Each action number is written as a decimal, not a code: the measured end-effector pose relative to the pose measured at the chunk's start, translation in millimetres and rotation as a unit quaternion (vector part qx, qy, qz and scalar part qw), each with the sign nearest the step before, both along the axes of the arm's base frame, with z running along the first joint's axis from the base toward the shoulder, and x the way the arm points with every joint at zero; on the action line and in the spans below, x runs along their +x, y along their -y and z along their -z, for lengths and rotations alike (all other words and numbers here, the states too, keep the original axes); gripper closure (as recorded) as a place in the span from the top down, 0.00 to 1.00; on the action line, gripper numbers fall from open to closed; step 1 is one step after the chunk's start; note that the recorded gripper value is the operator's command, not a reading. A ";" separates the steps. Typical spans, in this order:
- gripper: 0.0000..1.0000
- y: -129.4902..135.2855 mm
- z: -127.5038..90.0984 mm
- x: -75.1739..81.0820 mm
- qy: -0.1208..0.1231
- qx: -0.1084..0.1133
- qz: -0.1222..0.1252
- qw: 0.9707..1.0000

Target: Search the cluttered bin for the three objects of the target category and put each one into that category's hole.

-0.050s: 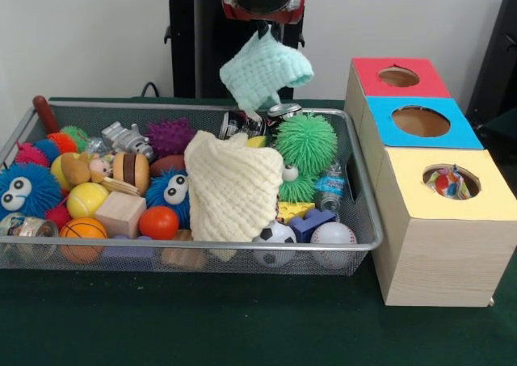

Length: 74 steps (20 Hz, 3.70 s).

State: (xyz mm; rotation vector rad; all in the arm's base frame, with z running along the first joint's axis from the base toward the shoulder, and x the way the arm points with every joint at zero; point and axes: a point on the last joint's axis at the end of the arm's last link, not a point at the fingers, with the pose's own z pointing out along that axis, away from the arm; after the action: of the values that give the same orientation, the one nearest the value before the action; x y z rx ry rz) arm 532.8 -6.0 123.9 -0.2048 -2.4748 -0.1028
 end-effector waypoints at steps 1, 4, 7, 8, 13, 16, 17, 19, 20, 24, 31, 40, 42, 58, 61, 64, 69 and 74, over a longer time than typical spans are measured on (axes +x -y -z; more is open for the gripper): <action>0.00 1.1 -0.5 -1.3 -0.003 -0.002 -0.002 1.000; 0.00 4.3 -1.0 -4.8 -0.009 -0.007 -0.007 1.000; 0.00 6.2 -1.7 -5.8 -0.007 -0.012 -0.013 1.000; 0.00 6.7 -2.3 -5.8 -0.006 -0.013 -0.014 1.000; 0.00 7.8 -5.1 -4.2 0.000 -0.016 -0.015 1.000; 0.00 8.1 -2.7 -1.1 0.014 -0.017 -0.014 1.000; 0.00 8.2 -2.0 -0.1 0.019 -0.018 -0.014 1.000; 0.00 8.6 0.5 3.5 0.035 -0.020 -0.013 0.999; 0.00 8.8 1.5 5.0 0.041 -0.021 -0.013 0.999; 0.00 10.1 6.0 12.4 0.074 -0.024 -0.011 0.997; 0.00 10.4 10.8 17.6 0.096 -0.026 -0.010 0.995; 0.00 10.3 12.1 17.5 0.096 -0.026 -0.010 0.995; 0.00 10.4 13.1 18.7 0.100 -0.026 -0.010 0.995; 0.00 16.5 10.9 43.1 0.140 -0.042 -0.014 0.989; 0.00 23.3 11.9 43.9 0.151 -0.053 -0.021 0.987; 0.00 33.2 12.5 42.4 0.165 -0.068 -0.030 0.984; 0.00 52.4 14.8 44.3 0.205 -0.095 -0.046 0.973; 0.00 60.9 15.9 62.6 0.277 -0.105 -0.047 0.954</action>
State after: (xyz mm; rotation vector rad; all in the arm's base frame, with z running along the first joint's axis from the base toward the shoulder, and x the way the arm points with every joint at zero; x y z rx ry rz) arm 595.4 -66.9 108.0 -0.1638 -3.0534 0.1691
